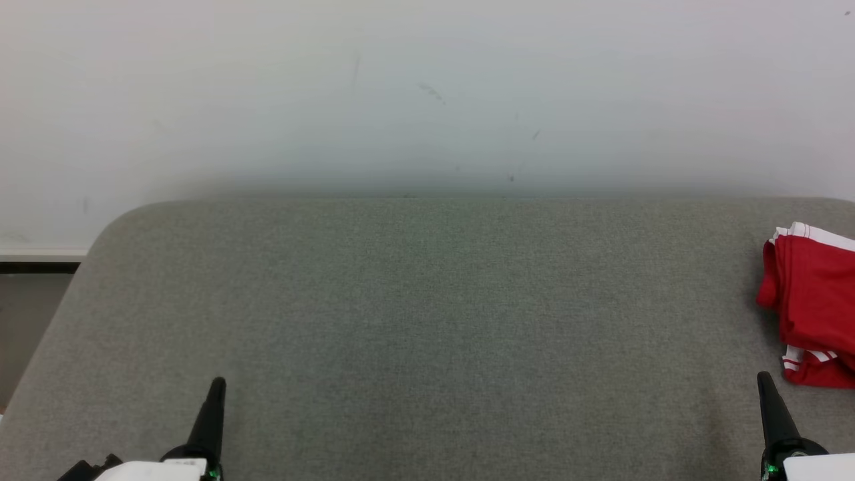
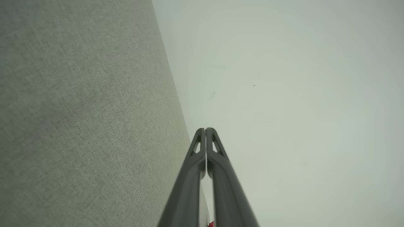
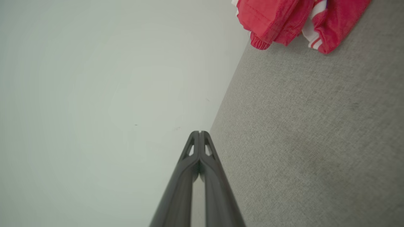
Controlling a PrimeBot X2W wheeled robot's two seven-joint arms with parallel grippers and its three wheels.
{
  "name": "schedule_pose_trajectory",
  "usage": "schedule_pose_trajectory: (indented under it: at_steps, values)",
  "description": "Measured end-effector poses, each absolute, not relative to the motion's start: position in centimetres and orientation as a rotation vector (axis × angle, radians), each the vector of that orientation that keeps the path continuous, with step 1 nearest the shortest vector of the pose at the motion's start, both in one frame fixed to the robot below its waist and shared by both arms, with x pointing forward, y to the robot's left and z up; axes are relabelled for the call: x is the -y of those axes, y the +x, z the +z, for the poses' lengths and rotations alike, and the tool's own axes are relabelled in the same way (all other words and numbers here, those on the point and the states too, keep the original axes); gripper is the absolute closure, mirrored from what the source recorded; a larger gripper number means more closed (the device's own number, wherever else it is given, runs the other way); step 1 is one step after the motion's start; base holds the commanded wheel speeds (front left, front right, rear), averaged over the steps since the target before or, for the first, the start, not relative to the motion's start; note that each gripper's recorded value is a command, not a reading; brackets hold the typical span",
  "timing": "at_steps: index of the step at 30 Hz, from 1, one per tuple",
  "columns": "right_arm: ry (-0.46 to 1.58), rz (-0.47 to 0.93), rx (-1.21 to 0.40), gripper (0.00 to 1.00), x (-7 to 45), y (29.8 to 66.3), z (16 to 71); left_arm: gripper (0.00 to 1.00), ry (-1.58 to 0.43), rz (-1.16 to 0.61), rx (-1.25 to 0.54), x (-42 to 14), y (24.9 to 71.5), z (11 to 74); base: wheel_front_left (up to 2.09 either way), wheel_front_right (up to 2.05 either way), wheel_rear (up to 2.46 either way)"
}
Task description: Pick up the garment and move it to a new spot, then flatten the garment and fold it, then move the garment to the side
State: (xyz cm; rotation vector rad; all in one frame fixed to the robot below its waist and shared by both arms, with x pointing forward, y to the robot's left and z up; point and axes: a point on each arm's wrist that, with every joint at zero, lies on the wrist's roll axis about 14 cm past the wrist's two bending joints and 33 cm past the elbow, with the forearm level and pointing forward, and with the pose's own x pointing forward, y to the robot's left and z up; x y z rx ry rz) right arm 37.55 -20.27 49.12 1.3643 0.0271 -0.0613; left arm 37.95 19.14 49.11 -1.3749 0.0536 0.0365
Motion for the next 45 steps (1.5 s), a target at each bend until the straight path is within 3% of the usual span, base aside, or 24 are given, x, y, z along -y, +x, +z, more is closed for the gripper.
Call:
schedule_pose_trajectory:
  at_steps: [28,45]
  values:
    - [1.573,-0.009,-0.012,1.0,19.8,38.7,50.3,1.0,-1.569,0.009,-0.011,-19.9,38.8,50.4,0.0,0.0,0.0]
    - [1.578,-0.008,-0.01,1.0,19.8,38.7,50.3,1.0,-1.571,0.009,-0.01,-19.9,38.8,50.4,0.0,0.0,0.0]
